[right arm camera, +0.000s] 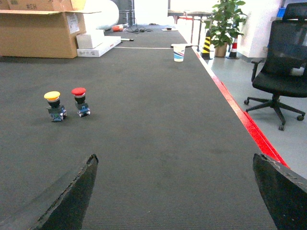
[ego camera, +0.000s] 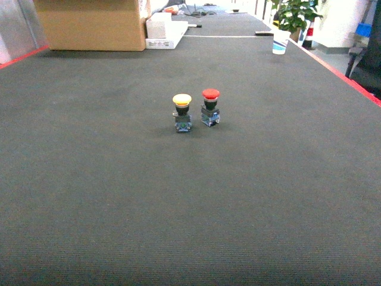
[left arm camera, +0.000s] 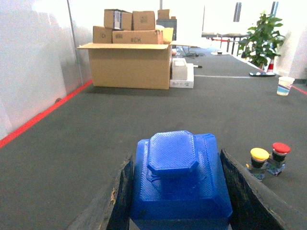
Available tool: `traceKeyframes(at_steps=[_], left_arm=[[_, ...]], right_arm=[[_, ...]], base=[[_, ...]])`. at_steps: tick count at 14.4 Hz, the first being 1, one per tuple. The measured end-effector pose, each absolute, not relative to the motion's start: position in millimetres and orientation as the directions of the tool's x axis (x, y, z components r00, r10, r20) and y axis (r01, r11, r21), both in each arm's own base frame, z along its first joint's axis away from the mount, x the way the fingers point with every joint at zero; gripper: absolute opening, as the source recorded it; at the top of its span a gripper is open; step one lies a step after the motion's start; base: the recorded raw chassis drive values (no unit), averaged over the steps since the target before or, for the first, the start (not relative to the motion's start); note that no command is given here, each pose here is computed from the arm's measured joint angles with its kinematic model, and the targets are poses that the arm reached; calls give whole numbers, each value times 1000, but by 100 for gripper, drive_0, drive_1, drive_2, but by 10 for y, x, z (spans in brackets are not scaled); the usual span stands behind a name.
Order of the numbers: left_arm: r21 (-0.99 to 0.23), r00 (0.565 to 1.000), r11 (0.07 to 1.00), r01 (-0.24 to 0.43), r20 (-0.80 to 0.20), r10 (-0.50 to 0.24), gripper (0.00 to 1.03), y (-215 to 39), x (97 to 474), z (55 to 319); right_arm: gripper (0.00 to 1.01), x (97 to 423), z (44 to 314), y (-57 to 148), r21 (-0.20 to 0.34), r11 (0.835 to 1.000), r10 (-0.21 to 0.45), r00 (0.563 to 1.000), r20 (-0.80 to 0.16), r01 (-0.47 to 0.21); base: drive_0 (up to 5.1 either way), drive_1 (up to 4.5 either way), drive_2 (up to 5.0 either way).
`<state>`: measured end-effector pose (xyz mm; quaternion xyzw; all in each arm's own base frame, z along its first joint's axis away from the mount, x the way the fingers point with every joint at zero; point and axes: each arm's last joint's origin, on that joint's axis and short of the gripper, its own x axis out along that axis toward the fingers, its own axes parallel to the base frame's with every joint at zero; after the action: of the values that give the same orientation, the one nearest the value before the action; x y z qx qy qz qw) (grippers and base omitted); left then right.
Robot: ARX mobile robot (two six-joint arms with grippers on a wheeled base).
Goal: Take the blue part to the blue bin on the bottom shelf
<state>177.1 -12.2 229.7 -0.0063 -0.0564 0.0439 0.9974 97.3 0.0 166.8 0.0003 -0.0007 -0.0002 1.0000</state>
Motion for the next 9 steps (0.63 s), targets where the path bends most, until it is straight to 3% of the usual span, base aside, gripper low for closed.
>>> traceKeyframes(at_steps=[1,2,9], left_arm=[[-33,983,995,-91,157,95,44,-97,1380,2431],[-35,982,995,-98,156,102,44,-81,1285,2427],[-38,977,991,-126,171,130,44,-60,981,2440]], right_arm=[[98,973,1668,0,1,1000,0,1000,2,0],[98,973,1668,0,0,1000,0,1000,2,0],[98,973,1668,0,1,1000,0,1000,2,0]], base=[[0,0,0],[0,0,0],[0,0,0]])
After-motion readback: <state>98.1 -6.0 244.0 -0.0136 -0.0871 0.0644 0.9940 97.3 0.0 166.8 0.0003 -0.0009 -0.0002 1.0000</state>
